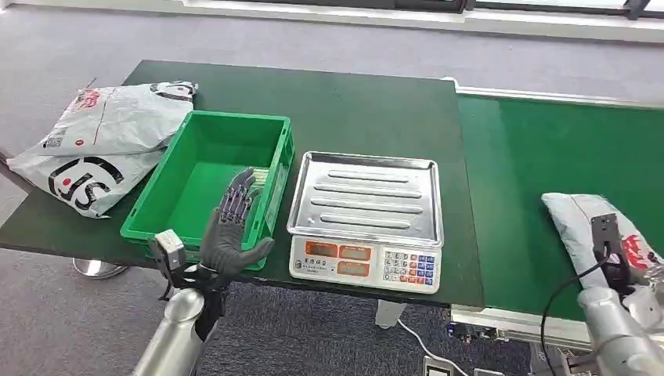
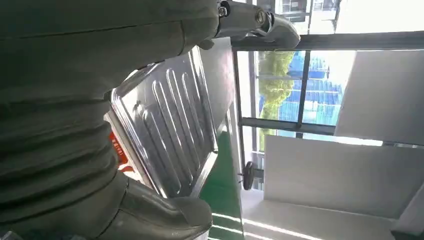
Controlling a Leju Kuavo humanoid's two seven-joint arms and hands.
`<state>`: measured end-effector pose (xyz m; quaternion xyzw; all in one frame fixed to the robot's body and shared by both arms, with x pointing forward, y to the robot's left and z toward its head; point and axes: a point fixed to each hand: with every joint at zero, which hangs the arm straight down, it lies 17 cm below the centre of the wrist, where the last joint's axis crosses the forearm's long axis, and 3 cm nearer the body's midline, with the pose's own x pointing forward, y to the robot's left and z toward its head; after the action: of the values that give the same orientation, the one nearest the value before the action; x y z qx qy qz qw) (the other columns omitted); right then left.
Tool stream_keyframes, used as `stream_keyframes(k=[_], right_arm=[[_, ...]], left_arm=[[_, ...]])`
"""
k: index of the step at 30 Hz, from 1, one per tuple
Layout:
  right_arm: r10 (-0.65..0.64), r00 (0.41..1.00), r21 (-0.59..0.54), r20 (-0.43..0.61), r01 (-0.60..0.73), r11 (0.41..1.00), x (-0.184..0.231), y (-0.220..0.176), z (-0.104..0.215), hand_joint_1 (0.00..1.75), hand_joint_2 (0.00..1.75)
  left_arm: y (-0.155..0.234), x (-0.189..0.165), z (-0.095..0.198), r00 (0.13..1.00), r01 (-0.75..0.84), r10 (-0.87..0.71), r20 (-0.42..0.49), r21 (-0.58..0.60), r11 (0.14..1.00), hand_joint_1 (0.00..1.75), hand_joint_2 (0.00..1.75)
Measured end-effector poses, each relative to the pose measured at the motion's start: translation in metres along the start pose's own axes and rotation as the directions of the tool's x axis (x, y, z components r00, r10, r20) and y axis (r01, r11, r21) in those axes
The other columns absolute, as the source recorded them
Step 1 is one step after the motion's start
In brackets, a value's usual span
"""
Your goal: Moved the parcel from conveyor to table for the left to box.
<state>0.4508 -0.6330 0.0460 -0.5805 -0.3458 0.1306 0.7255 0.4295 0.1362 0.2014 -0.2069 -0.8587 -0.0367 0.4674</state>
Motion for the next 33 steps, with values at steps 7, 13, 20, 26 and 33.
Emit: stream_keyframes(k=[7, 13, 20, 26, 33], right_arm=[[0.050, 0.999, 0.050, 0.000, -0.050, 0.997, 0.005, 0.008, 0.000, 0.00, 1.75], [0.139, 0.990, 0.082, 0.016, -0.140, 0.987, 0.012, 0.018, 0.005, 0.00, 1.75], [0.252, 0.967, 0.207, 0.035, -0.254, 0.945, 0.014, 0.046, 0.017, 0.00, 1.75], [0.338, 0.940, 0.412, 0.055, -0.329, 0.850, 0.007, 0.084, 0.039, 0.00, 1.75], [0.366, 0.928, 0.459, 0.068, -0.355, 0.814, 0.006, 0.094, 0.048, 0.00, 1.75]], left_arm=[[0.000, -0.001, -0.002, 1.000, -0.001, 0.001, 0.000, 0.000, 1.000, 0.00, 1.75], [0.000, -0.001, -0.005, 1.000, -0.001, 0.001, 0.001, -0.003, 1.000, 0.00, 1.75], [0.000, -0.002, -0.008, 1.000, -0.002, 0.002, -0.001, -0.004, 1.000, 0.00, 1.75], [0.000, -0.004, -0.010, 1.000, -0.003, 0.003, -0.004, -0.006, 1.000, 0.00, 1.75], [0.001, -0.004, -0.012, 1.000, 0.000, 0.000, -0.002, -0.006, 1.000, 0.00, 1.75]])
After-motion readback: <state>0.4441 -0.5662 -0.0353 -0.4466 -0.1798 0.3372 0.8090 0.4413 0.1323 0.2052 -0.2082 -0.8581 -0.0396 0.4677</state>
